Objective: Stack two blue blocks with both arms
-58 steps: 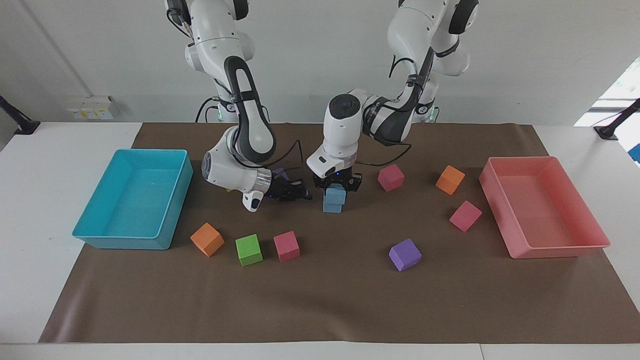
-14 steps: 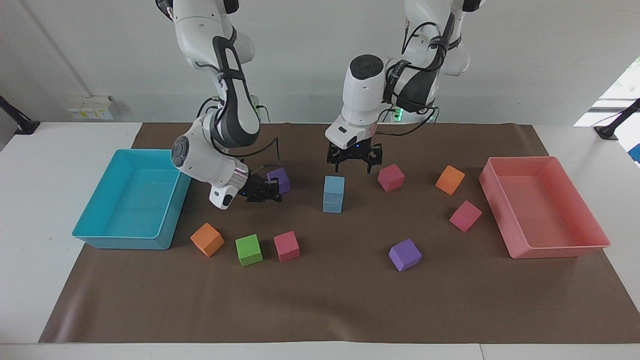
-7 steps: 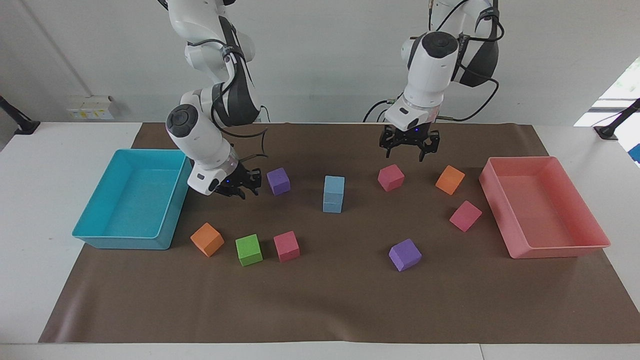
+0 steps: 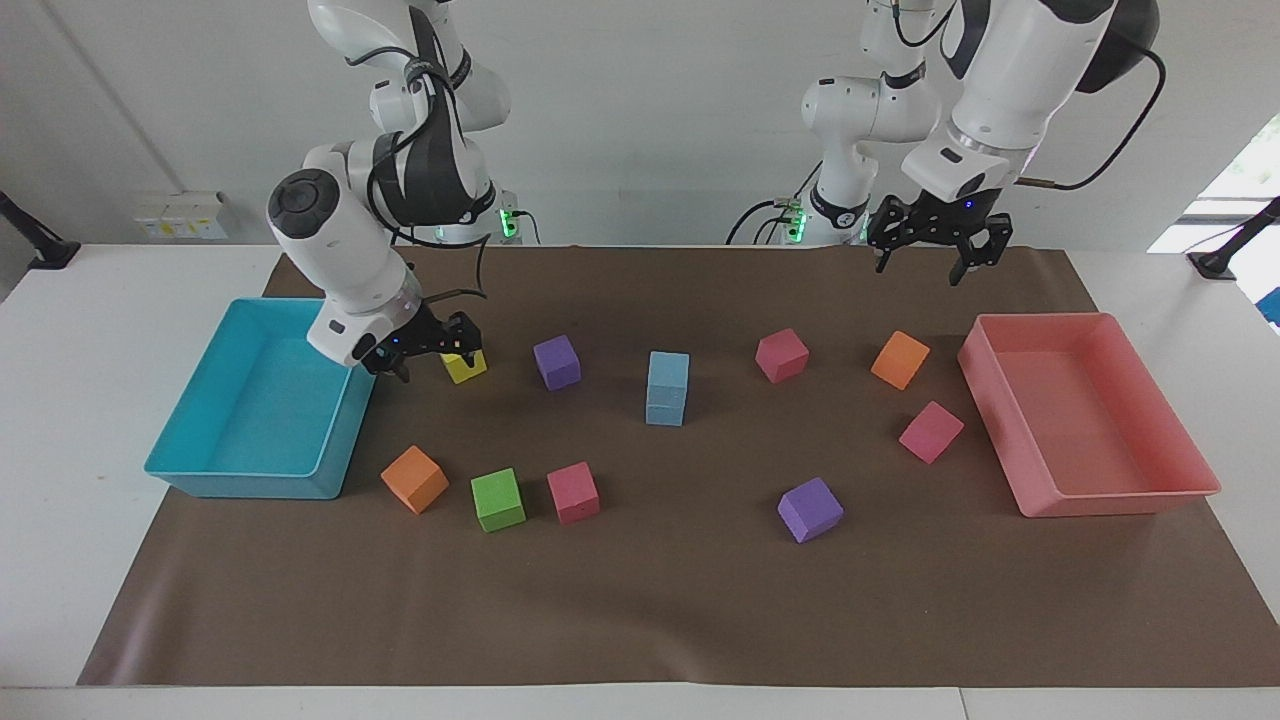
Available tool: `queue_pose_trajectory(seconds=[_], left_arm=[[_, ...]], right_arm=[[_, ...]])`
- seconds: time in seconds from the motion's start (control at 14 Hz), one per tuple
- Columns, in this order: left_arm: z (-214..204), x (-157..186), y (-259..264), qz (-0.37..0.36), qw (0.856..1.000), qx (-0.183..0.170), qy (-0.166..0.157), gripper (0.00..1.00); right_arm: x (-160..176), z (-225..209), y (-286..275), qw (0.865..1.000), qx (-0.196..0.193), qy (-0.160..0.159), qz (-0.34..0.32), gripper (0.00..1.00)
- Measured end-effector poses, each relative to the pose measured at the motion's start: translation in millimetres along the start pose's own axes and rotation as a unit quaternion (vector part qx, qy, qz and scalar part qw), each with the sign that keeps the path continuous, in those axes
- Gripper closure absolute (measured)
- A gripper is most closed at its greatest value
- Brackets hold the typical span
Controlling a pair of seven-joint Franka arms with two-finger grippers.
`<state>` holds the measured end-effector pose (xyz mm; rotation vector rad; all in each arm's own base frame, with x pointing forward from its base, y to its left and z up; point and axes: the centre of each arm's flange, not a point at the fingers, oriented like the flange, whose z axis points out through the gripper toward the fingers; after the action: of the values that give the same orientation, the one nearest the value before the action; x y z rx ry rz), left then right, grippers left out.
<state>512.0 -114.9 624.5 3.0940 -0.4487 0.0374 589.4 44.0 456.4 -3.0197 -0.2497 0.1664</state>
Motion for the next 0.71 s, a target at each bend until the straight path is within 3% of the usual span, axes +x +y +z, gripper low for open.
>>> queue_pose_trajectory(seconds=[0.43,0.71], left_arm=[[-34.4,21.7,-44.4,-0.023,1.0,-0.003,-0.011,0.0],[-34.7,18.9,-45.9,-0.026,0.999,-0.003,-0.019,0.0]], right_arm=[[-36.6,-45.3,70.8,0.998,-0.002,-0.006,0.062,0.0],[-59.5,-78.3,89.1,0.994,-0.02,0.011,0.109,0.0]])
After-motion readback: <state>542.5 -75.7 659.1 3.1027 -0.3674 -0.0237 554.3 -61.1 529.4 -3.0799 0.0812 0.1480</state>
